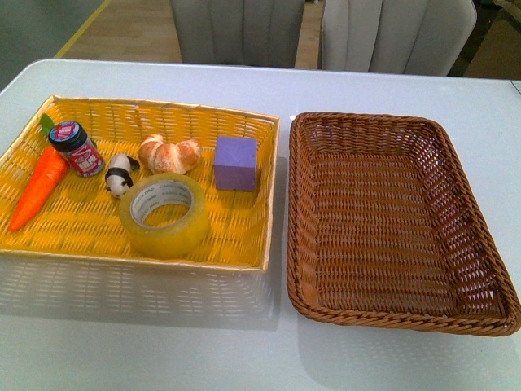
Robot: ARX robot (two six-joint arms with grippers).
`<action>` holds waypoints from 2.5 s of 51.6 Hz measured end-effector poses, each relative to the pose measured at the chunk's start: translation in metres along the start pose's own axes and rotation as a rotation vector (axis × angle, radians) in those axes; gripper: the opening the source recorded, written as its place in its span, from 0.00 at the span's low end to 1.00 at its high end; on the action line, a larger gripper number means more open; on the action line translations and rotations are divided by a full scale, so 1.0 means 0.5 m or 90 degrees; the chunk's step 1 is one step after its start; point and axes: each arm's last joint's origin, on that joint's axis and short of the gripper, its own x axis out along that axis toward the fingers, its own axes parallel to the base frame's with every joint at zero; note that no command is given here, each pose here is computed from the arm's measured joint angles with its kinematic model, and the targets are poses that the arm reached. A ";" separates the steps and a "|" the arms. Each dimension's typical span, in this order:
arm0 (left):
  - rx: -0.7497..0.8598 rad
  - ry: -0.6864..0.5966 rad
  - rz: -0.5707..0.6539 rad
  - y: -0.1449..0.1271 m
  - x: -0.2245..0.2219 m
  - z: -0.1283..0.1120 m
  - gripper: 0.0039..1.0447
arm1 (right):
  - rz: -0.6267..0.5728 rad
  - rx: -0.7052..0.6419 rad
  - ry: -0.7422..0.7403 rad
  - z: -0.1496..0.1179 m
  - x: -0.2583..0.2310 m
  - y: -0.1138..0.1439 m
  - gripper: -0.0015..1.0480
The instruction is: Move tape to another basket
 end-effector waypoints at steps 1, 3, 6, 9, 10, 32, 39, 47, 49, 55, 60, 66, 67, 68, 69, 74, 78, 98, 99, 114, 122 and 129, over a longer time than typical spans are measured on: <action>-0.019 0.062 -0.023 -0.001 0.001 0.002 0.92 | 0.000 0.000 0.000 0.000 0.000 0.000 0.91; -0.047 0.156 -0.051 -0.002 0.004 0.008 0.92 | 0.001 0.000 0.000 0.000 0.000 0.000 0.91; -0.089 0.278 -0.075 -0.003 0.024 0.021 0.92 | 0.002 0.000 0.000 0.000 0.000 0.000 0.91; -0.100 0.309 -0.074 -0.001 0.051 0.033 0.92 | 0.002 0.000 0.000 0.000 0.000 0.000 0.91; -0.103 0.312 -0.073 0.000 0.064 0.038 0.92 | 0.002 0.000 0.000 0.000 0.000 0.000 0.91; -0.124 0.375 -0.038 0.000 0.351 -0.025 0.92 | 0.001 0.000 0.000 0.000 0.000 0.000 0.91; -0.108 0.439 -0.031 -0.023 0.441 -0.085 0.92 | 0.001 0.000 0.000 0.000 0.000 0.000 0.91; -0.091 0.492 -0.019 -0.038 0.507 -0.142 0.92 | 0.001 0.000 0.000 0.000 0.000 0.000 0.91; -0.086 0.497 -0.017 -0.040 0.517 -0.149 0.92 | 0.001 0.000 0.000 0.000 0.000 0.000 0.91; -0.079 0.513 -0.017 -0.046 0.546 -0.168 0.92 | 0.001 0.000 0.000 0.000 0.000 0.000 0.91; -0.077 0.523 -0.016 -0.048 0.568 -0.181 0.92 | 0.001 0.000 0.000 0.000 0.000 0.000 0.91; -0.073 0.537 -0.013 -0.052 0.596 -0.201 0.92 | 0.001 0.000 0.000 0.000 0.000 0.000 0.91; -0.073 0.539 -0.012 -0.052 0.600 -0.204 0.92 | 0.001 0.000 0.000 0.000 0.000 0.000 0.91; -0.072 0.540 -0.012 -0.052 0.604 -0.206 0.92 | 0.001 0.000 0.000 0.000 0.000 0.000 0.91; -0.072 0.542 -0.012 -0.053 0.608 -0.209 0.92 | 0.001 0.000 0.000 0.000 0.000 0.000 0.91; -0.070 0.551 -0.010 -0.055 0.619 -0.217 0.92 | 0.001 0.000 0.000 0.000 0.000 0.000 0.91; -0.068 0.558 -0.012 -0.059 0.625 -0.223 0.92 | 0.001 0.000 0.000 0.000 0.000 0.000 0.91; -0.051 0.579 -0.018 -0.072 0.640 -0.240 0.56 | 0.001 0.000 0.000 0.000 0.000 0.000 0.91; -0.051 0.578 -0.018 -0.072 0.640 -0.240 0.54 | 0.001 0.000 0.000 0.000 0.000 0.000 0.91; -0.054 0.589 -0.006 -0.074 0.636 -0.239 0.15 | 0.001 0.000 0.000 0.000 0.000 0.000 0.91; -0.055 0.580 -0.007 -0.073 0.613 -0.219 0.15 | 0.001 0.000 0.000 0.000 0.000 0.000 0.91; -0.060 0.543 -0.022 -0.078 0.599 -0.164 0.15 | 0.001 0.000 0.000 0.000 0.000 0.000 0.91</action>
